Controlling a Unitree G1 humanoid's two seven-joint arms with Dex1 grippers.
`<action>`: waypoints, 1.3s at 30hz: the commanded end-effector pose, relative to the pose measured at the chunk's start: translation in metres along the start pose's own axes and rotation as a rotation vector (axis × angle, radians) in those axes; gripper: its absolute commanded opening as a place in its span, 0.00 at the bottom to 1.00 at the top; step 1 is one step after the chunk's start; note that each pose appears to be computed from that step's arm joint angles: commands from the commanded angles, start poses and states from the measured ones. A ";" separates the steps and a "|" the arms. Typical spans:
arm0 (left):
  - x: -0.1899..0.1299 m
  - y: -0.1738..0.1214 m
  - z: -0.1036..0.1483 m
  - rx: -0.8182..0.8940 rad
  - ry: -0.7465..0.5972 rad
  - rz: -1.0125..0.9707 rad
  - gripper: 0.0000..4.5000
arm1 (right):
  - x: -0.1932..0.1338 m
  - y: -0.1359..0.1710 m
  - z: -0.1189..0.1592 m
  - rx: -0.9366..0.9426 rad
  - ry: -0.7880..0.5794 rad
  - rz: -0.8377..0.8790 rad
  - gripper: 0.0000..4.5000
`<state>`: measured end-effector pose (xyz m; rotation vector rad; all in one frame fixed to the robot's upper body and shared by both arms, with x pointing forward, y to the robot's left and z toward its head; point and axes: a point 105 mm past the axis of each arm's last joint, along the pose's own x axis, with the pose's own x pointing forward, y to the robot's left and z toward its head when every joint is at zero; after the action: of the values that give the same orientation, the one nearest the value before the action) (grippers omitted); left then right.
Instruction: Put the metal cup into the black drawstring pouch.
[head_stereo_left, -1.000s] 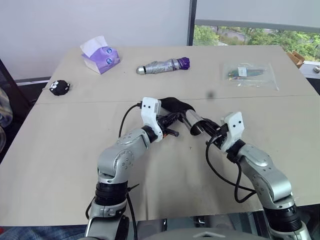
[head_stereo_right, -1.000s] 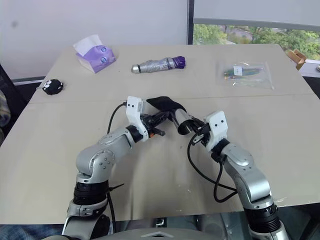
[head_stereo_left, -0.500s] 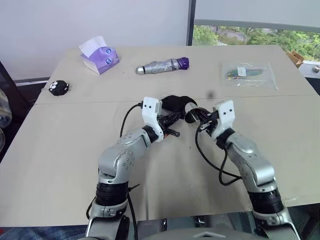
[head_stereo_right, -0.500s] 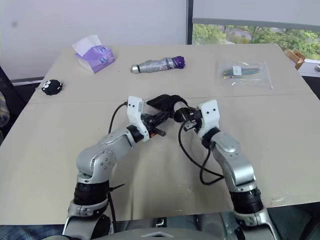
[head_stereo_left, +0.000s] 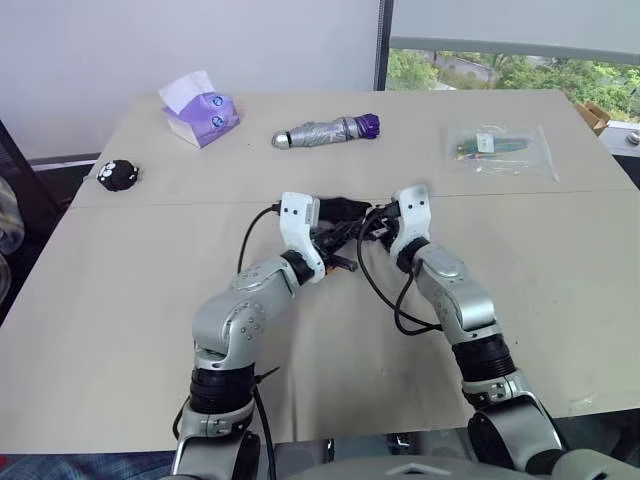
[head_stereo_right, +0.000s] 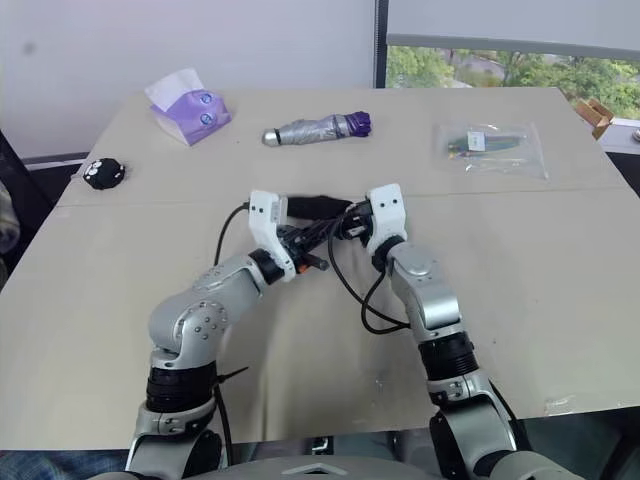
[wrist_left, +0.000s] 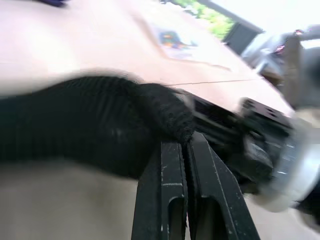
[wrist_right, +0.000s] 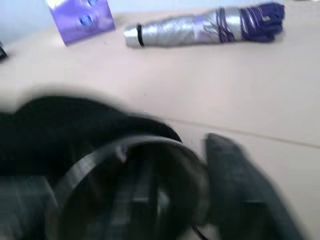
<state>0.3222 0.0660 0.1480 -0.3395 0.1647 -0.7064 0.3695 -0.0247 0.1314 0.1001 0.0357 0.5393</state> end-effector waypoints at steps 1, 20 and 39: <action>-0.003 0.004 0.019 -0.042 -0.078 0.021 0.00 | -0.013 0.013 0.026 -0.053 -0.093 0.079 0.78; -0.002 0.013 0.036 -0.136 -0.133 0.036 0.00 | -0.027 -0.016 -0.034 -0.227 0.075 0.110 0.78; -0.006 0.009 0.041 -0.155 -0.151 0.022 0.00 | -0.001 -0.047 -0.039 -0.257 0.042 -0.132 0.19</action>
<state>0.3378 0.0886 0.1667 -0.5418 0.1398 -0.6126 0.3908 -0.0457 0.0856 -0.1295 0.0302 0.4694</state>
